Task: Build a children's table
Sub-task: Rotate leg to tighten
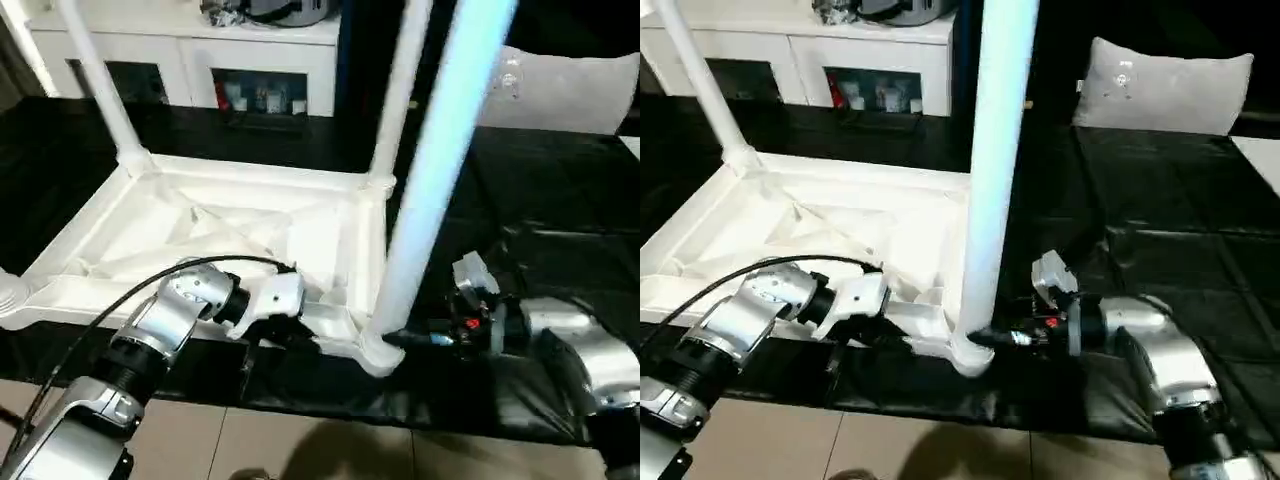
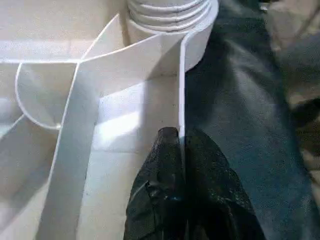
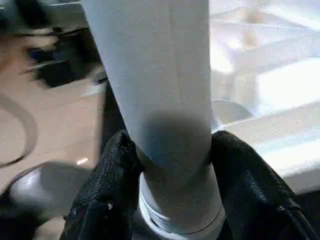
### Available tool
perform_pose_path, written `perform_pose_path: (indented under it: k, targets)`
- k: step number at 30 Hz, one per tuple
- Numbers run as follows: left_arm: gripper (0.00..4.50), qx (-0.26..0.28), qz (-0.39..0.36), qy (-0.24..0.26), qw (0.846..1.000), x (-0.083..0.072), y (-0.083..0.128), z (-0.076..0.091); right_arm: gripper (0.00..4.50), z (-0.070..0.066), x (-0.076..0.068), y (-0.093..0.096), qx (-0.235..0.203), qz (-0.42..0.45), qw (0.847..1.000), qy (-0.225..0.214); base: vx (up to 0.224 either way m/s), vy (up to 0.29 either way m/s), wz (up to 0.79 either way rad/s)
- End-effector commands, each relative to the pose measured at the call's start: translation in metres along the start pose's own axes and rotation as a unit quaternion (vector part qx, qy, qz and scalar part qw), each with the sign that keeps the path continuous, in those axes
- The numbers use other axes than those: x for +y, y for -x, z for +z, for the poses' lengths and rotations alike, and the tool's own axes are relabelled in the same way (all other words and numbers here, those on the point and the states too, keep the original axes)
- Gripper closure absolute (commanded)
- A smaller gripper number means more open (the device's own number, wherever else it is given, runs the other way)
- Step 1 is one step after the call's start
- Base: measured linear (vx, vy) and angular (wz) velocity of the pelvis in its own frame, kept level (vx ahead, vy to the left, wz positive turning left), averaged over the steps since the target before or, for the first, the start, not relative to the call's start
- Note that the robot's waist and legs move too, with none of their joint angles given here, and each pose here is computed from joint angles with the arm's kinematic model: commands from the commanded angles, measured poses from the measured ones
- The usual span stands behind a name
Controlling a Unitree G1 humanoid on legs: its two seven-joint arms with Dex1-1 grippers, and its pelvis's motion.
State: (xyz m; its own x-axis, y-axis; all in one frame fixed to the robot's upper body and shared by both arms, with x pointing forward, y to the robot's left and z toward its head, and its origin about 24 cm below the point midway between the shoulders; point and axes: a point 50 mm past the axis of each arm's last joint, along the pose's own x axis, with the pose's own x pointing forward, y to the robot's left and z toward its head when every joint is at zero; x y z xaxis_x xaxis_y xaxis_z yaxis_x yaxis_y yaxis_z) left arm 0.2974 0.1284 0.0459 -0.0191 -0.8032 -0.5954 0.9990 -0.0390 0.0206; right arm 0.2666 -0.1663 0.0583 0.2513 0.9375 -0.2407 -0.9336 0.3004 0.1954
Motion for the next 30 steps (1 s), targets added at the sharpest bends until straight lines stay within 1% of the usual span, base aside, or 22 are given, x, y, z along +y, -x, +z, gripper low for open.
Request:
perform_pose_path:
  k: [1, 2, 3, 4, 5, 6, 7, 9, 10, 12, 13, 14, 15, 17, 20, 21, 22, 23, 24, 26, 27, 30]
  targets:
    - [4.5, -0.02, 0.007, 0.018, 1.0, -0.002, -0.021, 0.01, 2.61, -0.003, -0.005, -0.019, 0.012, -0.063, 0.998, -0.01, 0.0, 0.0, 0.0]
    - [4.5, -0.02, 0.01, 0.021, 1.0, -0.002, -0.022, 0.01, 2.61, -0.003, -0.006, -0.02, 0.009, -0.072, 0.997, -0.012, 0.0, 0.0, 0.0]
    - [4.5, -0.021, 0.028, 0.029, 0.999, 0.001, -0.028, 0.014, 2.62, 0.001, -0.013, -0.031, -0.018, -0.128, 0.991, -0.037, 0.0, 0.0, 0.0]
    - [4.5, -0.021, 0.03, 0.03, 0.999, 0.001, -0.029, 0.014, 2.62, 0.001, -0.013, -0.032, -0.02, -0.133, 0.99, -0.038, 0.0, 0.0, 0.0]
    - [4.5, -0.026, 0.056, 0.04, 0.997, 0.005, -0.038, 0.02, 2.62, 0.005, -0.02, -0.045, -0.041, -0.184, 0.981, -0.055, 0.0, 0.0, 0.0]
    - [4.5, -0.027, 0.066, 0.044, 0.996, 0.007, -0.041, 0.022, 2.62, 0.006, -0.022, -0.049, -0.045, -0.2, 0.977, -0.06, 0.0, 0.0, 0.0]
    - [4.5, -0.028, 0.092, 0.054, 0.994, 0.011, -0.048, 0.027, 2.62, 0.007, -0.027, -0.057, -0.049, -0.238, 0.967, -0.077, 0.0, 0.0, 0.0]
    - [4.5, -0.031, 0.117, 0.065, 0.991, 0.015, -0.054, 0.033, 2.62, 0.007, -0.031, -0.065, -0.046, -0.273, 0.957, -0.09, 0.0, 0.0, 0.0]
    - [4.5, -0.036, 0.149, 0.077, 0.985, 0.02, -0.058, 0.04, 2.62, 0.006, -0.034, -0.071, -0.043, -0.299, 0.949, -0.095, 0.0, 0.0, 0.0]
    - [4.5, -0.04, 0.167, 0.085, 0.981, 0.022, -0.06, 0.044, 2.62, 0.007, -0.034, -0.074, -0.054, -0.308, 0.944, -0.102, 0.0, 0.0, 0.0]
    - [4.5, -0.045, 0.188, 0.091, 0.977, 0.025, -0.062, 0.049, 2.28, 0.01, -0.033, -0.077, -0.075, -0.312, 0.941, -0.104, 0.0, 0.0, 0.0]
    - [4.5, -0.045, 0.188, 0.091, 0.977, 0.025, -0.062, 0.049, 2.28, 0.01, -0.033, -0.077, -0.075, -0.312, 0.941, -0.104, 0.0, 0.0, 0.0]
    - [4.5, -0.043, 0.192, 0.088, 0.976, 0.026, -0.062, 0.05, 1.93, 0.011, -0.033, -0.077, -0.082, -0.314, 0.94, -0.101, 0.0, 0.0, 0.0]
    - [4.5, -0.031, 0.195, 0.078, 0.977, 0.026, -0.06, 0.045, 1.91, 0.013, -0.034, -0.07, -0.102, -0.319, 0.937, -0.098, 0.0, 0.0, 0.0]
    - [4.5, -0.014, 0.198, 0.071, 0.977, 0.026, -0.055, 0.037, 1.57, 0.014, -0.034, -0.06, -0.115, -0.317, 0.938, -0.081, 0.0, 0.0, 0.0]
    - [4.5, -0.01, 0.199, 0.068, 0.978, 0.026, -0.053, 0.035, 1.57, 0.014, -0.034, -0.056, -0.118, -0.314, 0.939, -0.075, 0.0, 0.0, 0.0]
    - [4.5, 0.0, 0.197, 0.061, 0.979, 0.025, -0.049, 0.029, 1.46, 0.014, -0.034, -0.047, -0.123, -0.311, 0.94, -0.064, 0.0, 0.0, 0.0]
    - [4.5, 0.007, 0.19, 0.051, 0.98, 0.024, -0.045, 0.024, 1.46, 0.014, -0.034, -0.038, -0.123, -0.302, 0.944, -0.051, 0.0, 0.0, 0.0]
    - [4.5, 0.015, 0.182, 0.048, 0.982, 0.023, -0.042, 0.019, 1.37, 0.014, -0.034, -0.029, -0.12, -0.291, 0.949, -0.037, 0.0, 0.0, 0.0]
    - [4.5, 0.022, 0.167, 0.035, 0.985, 0.02, -0.037, 0.013, 1.37, 0.014, -0.033, -0.016, -0.109, -0.269, 0.957, -0.016, 0.0, 0.0, 0.0]
    - [4.5, 0.026, 0.155, 0.025, 0.987, 0.018, -0.032, 0.009, 1.12, 0.014, -0.031, -0.007, -0.096, -0.251, 0.963, 0.002, 0.0, 0.0, 0.0]
    - [4.5, 0.03, 0.14, 0.018, 0.99, 0.017, -0.027, 0.006, 0.91, 0.013, -0.029, 0.003, -0.081, -0.222, 0.971, 0.021, 0.0, 0.0, 0.0]
